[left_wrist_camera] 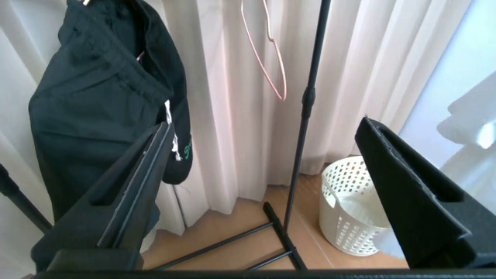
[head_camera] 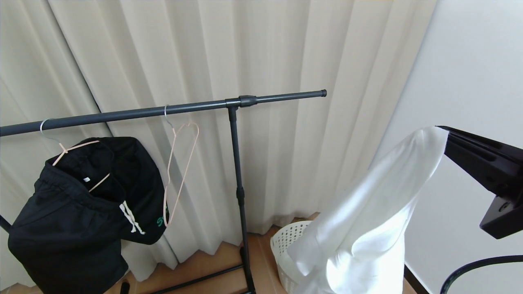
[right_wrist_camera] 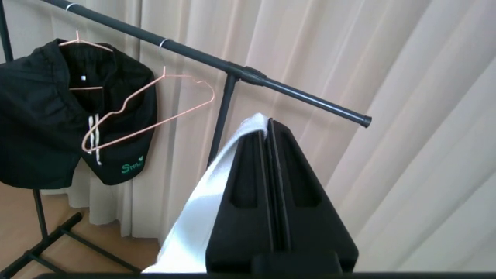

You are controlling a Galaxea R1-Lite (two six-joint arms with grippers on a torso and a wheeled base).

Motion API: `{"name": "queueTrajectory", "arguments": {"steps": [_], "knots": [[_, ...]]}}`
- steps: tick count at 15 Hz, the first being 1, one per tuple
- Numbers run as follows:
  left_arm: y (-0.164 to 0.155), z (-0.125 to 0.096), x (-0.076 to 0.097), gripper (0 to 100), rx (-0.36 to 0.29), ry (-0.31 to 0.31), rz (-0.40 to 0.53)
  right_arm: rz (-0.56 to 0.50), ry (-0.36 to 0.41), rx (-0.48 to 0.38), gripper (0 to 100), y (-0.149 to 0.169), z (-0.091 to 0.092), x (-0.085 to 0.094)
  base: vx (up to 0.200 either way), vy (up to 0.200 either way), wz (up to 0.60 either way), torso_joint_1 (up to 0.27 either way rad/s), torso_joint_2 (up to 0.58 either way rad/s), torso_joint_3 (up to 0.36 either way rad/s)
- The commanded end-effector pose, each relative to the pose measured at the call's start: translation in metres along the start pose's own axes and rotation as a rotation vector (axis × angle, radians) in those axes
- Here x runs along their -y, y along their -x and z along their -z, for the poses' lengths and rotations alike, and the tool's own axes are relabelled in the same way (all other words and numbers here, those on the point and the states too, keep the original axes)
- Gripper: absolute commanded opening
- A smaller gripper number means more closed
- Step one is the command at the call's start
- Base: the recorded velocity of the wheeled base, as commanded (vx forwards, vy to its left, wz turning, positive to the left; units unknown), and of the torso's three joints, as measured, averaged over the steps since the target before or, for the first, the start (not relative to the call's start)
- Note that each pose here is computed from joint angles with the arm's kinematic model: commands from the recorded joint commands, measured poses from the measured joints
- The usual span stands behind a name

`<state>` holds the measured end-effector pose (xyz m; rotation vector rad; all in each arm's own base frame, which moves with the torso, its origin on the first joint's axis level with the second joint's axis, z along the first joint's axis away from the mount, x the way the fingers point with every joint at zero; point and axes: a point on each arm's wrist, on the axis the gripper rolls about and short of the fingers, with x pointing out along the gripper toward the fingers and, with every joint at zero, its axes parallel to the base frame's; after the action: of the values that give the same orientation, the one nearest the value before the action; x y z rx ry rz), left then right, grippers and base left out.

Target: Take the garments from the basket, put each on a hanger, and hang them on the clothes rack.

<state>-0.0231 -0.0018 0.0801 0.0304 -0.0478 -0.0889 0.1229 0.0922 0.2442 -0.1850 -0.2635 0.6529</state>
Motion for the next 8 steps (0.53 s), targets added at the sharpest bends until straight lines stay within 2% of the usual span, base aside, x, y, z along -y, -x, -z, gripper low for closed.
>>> {"name": "queueTrajectory", "arguments": {"steps": [1, 7, 8], "knots": [[-0.0001, -0.0001, 0.0, 100, -0.001, -0.001, -0.001, 0.0, 0.0, -0.002, 0, -0.0001, 0.0006, 0.0001, 0.0, 0.0, 0.0, 0.0, 0.0, 0.0], [-0.0001, -0.0001, 0.0, 100, -0.001, 0.001, -0.001, 0.008, 0.002, -0.001, 0, -0.0007, 0.0, 0.0009, 0.0, 0.0, 0.0, 0.0, 0.0, 0.0], [-0.0001, -0.0001, 0.0, 100, -0.001, 0.001, -0.001, 0.007, 0.002, 0.001, 0, -0.0003, -0.0003, 0.0009, 0.0, 0.0, 0.6, 0.017, 0.0, 0.002]]}}
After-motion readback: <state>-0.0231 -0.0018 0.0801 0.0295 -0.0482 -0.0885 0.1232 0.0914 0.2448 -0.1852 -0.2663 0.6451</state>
